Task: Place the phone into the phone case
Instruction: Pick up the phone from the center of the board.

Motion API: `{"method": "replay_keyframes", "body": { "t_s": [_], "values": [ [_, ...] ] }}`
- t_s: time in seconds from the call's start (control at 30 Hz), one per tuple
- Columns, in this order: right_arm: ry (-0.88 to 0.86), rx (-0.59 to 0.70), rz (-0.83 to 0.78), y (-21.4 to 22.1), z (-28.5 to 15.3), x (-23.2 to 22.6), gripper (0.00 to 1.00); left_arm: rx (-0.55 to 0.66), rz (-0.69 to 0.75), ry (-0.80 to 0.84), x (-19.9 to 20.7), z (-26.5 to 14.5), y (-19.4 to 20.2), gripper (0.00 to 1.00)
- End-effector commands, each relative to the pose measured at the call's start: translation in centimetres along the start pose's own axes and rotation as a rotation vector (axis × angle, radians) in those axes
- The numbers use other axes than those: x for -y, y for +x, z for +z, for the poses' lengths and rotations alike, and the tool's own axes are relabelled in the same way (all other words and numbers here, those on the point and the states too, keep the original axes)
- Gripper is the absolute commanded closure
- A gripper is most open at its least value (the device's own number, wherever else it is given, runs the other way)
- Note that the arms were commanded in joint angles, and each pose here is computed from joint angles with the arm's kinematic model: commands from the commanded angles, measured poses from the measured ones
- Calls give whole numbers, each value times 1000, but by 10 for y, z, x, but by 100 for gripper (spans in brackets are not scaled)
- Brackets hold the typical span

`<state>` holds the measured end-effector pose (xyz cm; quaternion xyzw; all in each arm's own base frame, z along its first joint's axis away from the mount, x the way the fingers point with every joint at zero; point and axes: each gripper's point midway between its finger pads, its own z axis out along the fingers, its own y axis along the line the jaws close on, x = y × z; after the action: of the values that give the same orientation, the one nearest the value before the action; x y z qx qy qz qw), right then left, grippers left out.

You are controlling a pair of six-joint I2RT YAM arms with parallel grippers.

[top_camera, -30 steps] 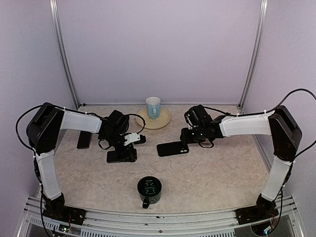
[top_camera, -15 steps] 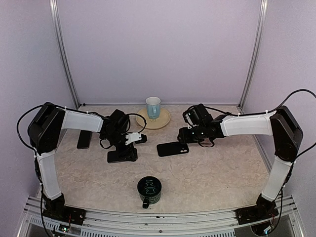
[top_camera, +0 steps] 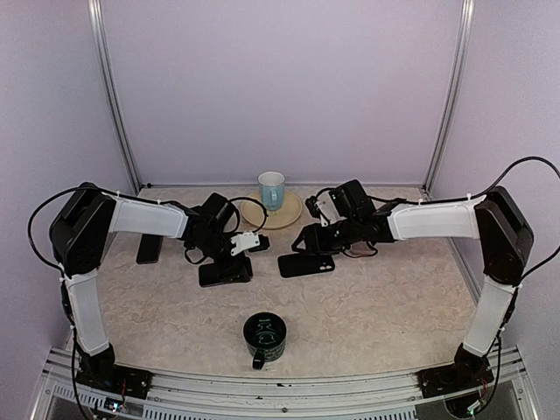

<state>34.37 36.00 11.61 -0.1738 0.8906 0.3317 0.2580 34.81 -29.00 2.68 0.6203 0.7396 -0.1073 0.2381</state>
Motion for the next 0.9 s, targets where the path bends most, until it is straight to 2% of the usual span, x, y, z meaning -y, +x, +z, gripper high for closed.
{"method": "replay_keyframes", "body": {
  "t_s": [0.0, 0.17, 0.6, 0.87],
  "values": [
    [-132, -24, 13, -1, 9, -26, 46, 141, 18, -51, -6, -21, -43, 68],
    [-173, -47, 29, 4, 15, -30, 46, 227, 20, -51, -3, -29, -67, 68],
    [-271, -88, 89, 7, 27, -42, 47, 359, 50, -32, 16, -40, -113, 68],
    [-309, -95, 116, 7, 34, -46, 47, 374, 70, -35, 24, -36, -129, 68]
  ]
}}
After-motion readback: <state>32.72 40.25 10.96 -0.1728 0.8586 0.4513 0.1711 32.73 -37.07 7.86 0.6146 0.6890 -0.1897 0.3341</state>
